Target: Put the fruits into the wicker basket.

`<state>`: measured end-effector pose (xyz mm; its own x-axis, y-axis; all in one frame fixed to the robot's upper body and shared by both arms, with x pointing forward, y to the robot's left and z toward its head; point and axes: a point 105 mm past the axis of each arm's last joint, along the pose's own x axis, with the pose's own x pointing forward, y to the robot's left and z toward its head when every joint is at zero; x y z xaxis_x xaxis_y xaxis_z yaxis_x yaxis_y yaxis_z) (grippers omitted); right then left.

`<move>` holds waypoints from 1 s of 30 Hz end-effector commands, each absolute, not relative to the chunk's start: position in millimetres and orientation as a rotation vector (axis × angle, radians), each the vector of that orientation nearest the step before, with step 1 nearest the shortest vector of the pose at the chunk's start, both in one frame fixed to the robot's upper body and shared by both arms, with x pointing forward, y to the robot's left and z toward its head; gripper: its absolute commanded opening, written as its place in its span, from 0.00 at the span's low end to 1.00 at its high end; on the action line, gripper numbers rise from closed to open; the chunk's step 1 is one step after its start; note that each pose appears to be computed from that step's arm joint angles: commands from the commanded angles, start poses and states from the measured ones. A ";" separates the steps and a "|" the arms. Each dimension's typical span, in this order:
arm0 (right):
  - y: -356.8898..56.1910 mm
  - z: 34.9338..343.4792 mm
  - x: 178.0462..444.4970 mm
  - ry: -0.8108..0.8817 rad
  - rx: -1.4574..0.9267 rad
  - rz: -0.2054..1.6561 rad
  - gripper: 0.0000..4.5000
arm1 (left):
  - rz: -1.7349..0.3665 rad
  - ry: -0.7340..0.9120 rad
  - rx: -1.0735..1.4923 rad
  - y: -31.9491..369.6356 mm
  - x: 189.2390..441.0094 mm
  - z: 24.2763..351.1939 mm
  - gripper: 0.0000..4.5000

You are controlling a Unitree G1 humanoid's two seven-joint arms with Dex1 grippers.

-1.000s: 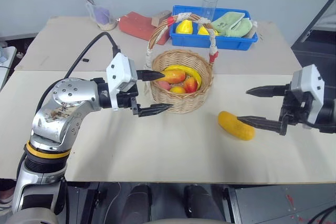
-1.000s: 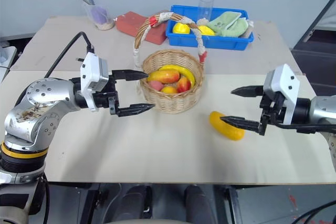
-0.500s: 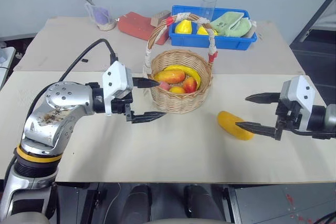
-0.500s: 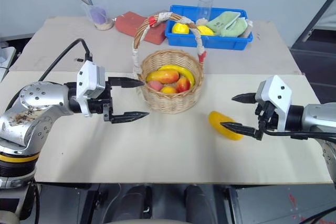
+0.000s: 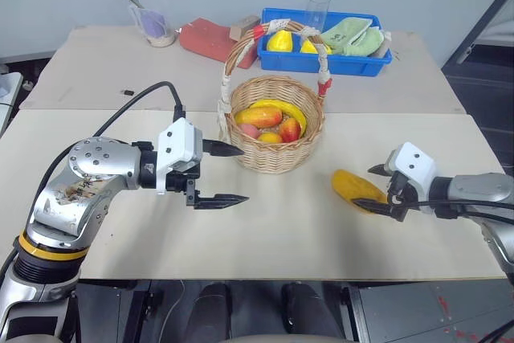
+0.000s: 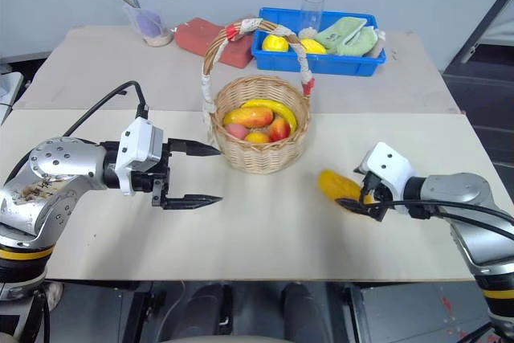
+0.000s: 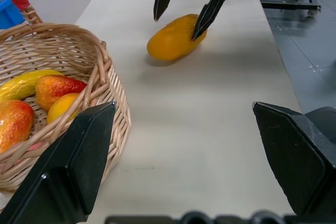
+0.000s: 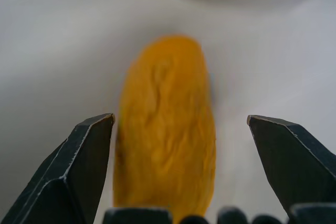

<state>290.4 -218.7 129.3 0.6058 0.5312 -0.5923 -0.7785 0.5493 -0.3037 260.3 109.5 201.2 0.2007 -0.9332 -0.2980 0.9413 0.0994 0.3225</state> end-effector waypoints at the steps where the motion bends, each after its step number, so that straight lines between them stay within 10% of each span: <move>1: -213.4 130.0 288.9 0.483 -0.559 0.852 1.00 | -1.391 -0.031 0.528 110.0 253.1 208.3 0.99; 8: -208.8 127.6 288.8 0.489 -0.541 0.882 0.58 | -1.359 -0.048 0.515 114.2 252.3 208.3 1.00; 20: -143.6 205.4 281.4 0.211 -0.457 1.074 0.58 | -1.185 -0.074 0.442 145.0 246.6 212.7 1.00; 30: -83.6 228.8 348.7 0.033 -0.423 1.037 0.58 | -1.071 -0.131 0.377 153.0 241.1 227.6 1.00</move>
